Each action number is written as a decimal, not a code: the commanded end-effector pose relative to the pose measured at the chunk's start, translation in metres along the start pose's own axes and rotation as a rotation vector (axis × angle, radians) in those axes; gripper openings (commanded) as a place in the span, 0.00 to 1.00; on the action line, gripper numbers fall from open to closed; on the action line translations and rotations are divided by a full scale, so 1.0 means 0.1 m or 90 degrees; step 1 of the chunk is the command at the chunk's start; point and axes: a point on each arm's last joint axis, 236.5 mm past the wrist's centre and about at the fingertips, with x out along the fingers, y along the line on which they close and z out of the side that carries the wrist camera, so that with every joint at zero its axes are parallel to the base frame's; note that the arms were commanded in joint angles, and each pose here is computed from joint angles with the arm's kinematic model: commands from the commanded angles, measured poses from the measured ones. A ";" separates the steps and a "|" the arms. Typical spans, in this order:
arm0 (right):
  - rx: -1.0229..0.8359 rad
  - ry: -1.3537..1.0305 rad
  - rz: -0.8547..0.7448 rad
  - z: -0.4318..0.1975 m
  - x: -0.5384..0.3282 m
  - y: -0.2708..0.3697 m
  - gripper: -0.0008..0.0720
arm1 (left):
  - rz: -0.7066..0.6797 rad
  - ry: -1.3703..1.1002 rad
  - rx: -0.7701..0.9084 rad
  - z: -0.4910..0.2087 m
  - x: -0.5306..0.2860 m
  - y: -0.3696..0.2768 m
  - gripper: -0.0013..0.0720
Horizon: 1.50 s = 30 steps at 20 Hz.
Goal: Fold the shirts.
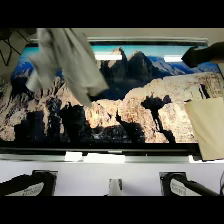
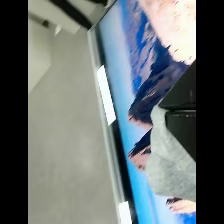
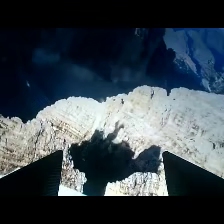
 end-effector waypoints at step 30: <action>0.108 0.498 0.405 -3.21 0.28 1.68 0.91 | -0.024 0.702 -0.603 -4.98 0.05 -0.25 1.00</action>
